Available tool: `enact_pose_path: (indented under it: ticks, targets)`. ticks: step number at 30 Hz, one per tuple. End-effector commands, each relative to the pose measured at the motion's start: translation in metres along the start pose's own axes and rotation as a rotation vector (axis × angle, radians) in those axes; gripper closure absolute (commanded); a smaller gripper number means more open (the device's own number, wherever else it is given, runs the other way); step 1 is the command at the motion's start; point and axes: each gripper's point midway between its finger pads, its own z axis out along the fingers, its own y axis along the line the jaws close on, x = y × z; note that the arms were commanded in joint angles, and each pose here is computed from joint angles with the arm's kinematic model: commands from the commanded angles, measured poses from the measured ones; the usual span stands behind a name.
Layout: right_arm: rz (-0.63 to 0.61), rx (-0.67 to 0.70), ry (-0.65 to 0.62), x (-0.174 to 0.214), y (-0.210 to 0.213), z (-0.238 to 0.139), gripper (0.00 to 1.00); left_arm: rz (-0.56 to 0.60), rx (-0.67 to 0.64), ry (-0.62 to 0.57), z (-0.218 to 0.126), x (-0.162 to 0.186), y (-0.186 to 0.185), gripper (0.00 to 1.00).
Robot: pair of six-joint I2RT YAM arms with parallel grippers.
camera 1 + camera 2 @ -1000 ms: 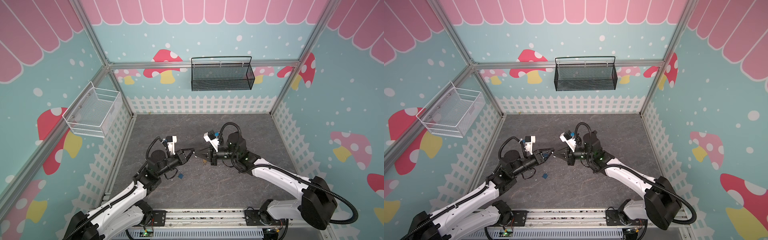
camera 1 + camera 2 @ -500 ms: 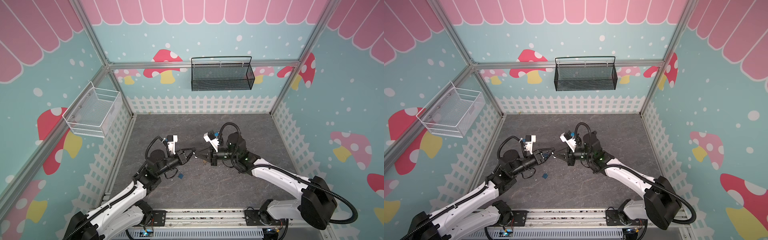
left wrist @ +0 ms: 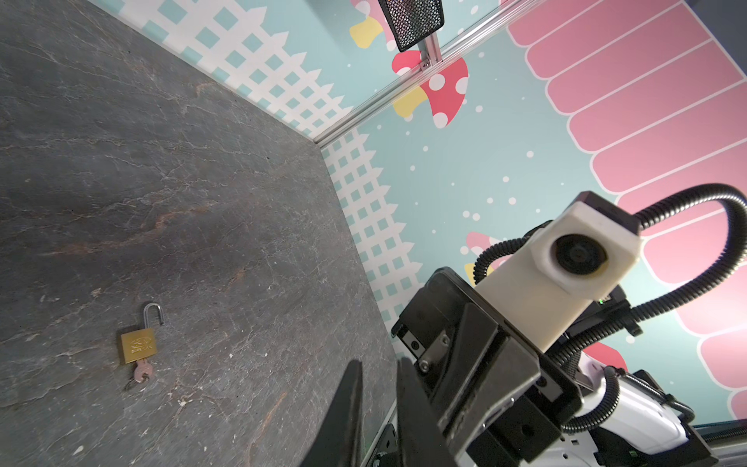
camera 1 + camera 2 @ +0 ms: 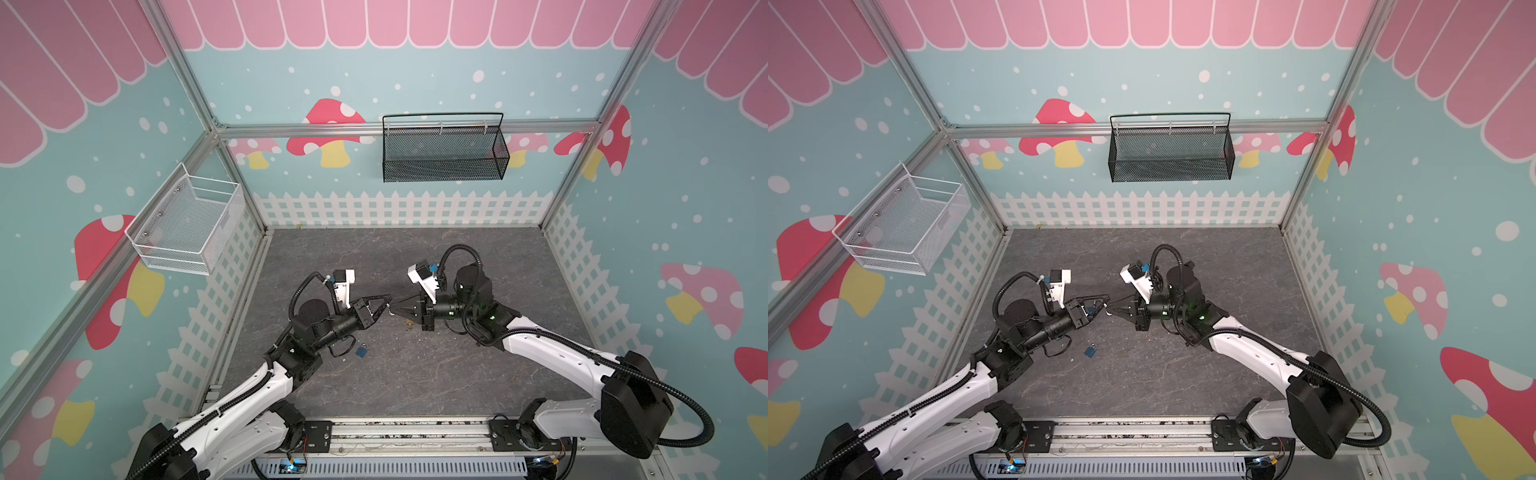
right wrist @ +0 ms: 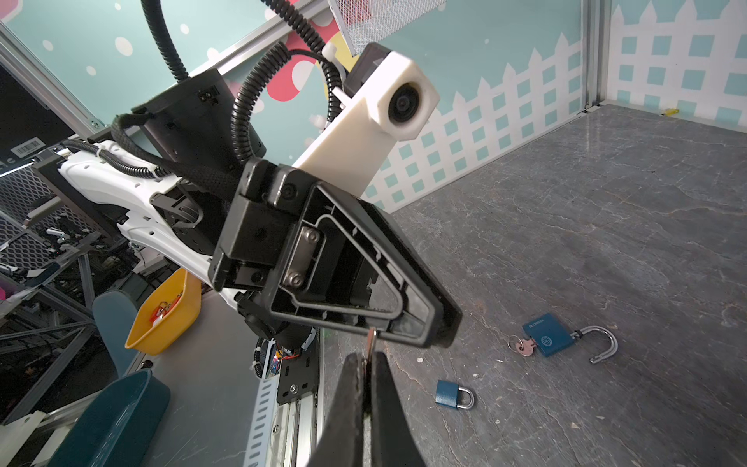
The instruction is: Unlock with the key
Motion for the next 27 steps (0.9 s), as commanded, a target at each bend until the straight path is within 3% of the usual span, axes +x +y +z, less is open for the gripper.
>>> enact_pose_path:
  ticks: [1, 18, 27]
  targets:
    - [0.02, 0.006, 0.028, 0.01, -0.006, 0.0, 1.0, 0.038, 0.069, -0.044, -0.007, -0.011, -0.022, 0.82]
    - [-0.013, 0.017, -0.002, -0.007, -0.006, 0.002, 1.0, 0.031, 0.043, 0.002, -0.001, -0.005, -0.017, 0.8]
    - [-0.02, 0.014, -0.027, -0.017, -0.007, 0.004, 1.0, 0.01, 0.078, 0.023, 0.002, -0.001, -0.02, 0.85]
